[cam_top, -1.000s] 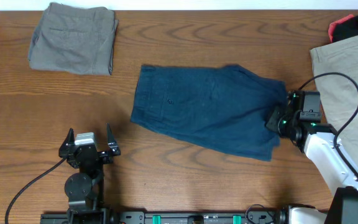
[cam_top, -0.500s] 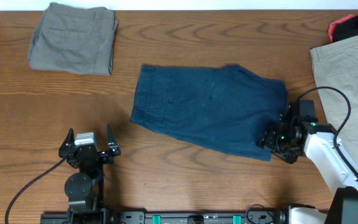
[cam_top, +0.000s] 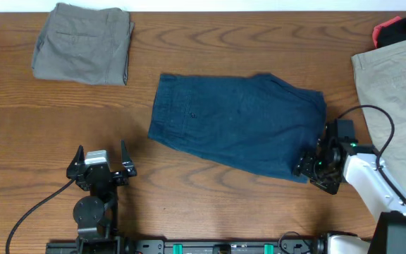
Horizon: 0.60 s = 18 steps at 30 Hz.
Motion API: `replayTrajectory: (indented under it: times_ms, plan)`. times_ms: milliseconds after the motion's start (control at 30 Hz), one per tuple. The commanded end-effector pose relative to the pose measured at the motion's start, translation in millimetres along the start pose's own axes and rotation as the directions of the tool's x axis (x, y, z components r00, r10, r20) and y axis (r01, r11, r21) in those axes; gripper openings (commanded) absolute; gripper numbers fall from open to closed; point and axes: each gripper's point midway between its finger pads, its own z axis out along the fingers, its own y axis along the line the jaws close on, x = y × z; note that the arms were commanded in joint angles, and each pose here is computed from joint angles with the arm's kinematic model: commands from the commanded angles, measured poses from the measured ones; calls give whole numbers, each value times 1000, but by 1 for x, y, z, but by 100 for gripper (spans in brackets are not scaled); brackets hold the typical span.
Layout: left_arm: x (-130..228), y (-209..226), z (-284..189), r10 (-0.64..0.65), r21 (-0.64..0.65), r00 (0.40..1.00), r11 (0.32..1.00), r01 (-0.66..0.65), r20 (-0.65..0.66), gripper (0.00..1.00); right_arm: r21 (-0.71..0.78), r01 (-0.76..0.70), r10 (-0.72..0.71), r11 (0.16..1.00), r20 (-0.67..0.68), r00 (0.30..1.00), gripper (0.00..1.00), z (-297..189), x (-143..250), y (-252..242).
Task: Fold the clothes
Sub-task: 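Drag the shorts' right edge rightward to flatten them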
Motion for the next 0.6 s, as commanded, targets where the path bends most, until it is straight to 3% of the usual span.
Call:
replayTrajectory:
  times_ms: [0, 233, 367, 567]
  plan:
    - [17, 5, 1, -2, -31, 999, 1000, 0, -46, 98, -49, -20, 20, 999, -16, 1000, 75, 11, 7, 4]
    - [17, 5, 1, -2, -31, 999, 1000, 0, -46, 98, -69, -71, 72, 995, 7, 997, 68, 23, 9, 2]
    - [17, 5, 1, -2, -31, 999, 1000, 0, -46, 98, -65, -117, 117, 991, -4, 993, 59, 28, 15, -1]
    - [17, 5, 1, -2, -31, 999, 1000, 0, -46, 98, -51, -169, 168, 984, -30, 985, 61, 32, 25, -3]
